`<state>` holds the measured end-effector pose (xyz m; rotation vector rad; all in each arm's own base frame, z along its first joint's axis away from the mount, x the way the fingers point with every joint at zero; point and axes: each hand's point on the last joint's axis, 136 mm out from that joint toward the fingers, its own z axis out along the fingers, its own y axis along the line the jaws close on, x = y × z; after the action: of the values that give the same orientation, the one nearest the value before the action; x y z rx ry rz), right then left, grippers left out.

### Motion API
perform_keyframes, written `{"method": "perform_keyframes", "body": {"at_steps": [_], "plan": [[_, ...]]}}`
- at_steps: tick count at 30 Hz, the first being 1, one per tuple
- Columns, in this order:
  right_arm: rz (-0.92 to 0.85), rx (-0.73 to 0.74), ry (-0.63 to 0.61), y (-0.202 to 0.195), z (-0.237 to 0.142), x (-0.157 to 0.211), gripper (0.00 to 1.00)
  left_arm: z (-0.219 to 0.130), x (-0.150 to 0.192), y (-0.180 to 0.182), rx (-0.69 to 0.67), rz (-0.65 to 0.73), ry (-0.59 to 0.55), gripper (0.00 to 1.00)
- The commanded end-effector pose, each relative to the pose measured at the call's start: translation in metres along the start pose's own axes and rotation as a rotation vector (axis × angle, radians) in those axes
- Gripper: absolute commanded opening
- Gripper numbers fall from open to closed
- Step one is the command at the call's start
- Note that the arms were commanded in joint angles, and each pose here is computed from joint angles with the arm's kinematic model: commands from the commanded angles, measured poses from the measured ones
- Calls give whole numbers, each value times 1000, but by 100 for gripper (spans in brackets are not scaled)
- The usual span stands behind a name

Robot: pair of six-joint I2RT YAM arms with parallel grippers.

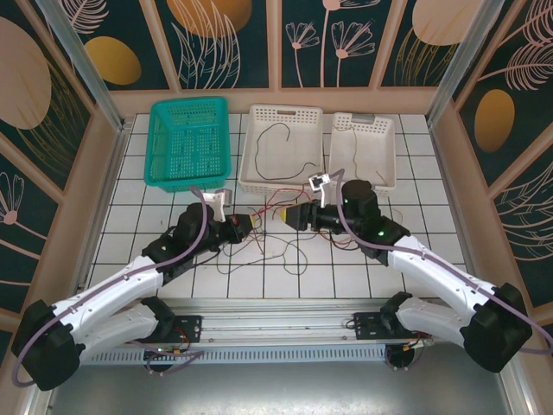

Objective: Untangle the cables

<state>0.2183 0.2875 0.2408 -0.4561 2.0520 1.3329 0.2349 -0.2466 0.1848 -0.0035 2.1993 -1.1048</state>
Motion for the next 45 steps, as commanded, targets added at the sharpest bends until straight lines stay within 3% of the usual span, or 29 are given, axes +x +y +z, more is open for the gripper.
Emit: {"method": "perform_keyframes", "body": {"at_steps": [1,8,19,28,31,36,38,45], "plan": [[-13,31,-3,-7,7,8,60,2,2,-9,37,-11,-7,0],[-45,75,47,-1,36,30,59,4,6,-13,45,-16,-10,0],[44,138,-177,-12,25,2,45,11,23,-18,72,11,48,0],[56,104,-182,-10,34,0,40,15,34,-22,102,22,85,0],[57,102,-175,-11,36,2,33,16,35,-23,105,26,88,0],[51,130,-193,-15,32,0,6,14,35,-26,119,37,92,0],[48,141,-207,-16,28,-2,0,12,35,-26,124,42,94,0],[40,169,-210,-21,25,0,0,6,35,-30,148,53,87,17]]}}
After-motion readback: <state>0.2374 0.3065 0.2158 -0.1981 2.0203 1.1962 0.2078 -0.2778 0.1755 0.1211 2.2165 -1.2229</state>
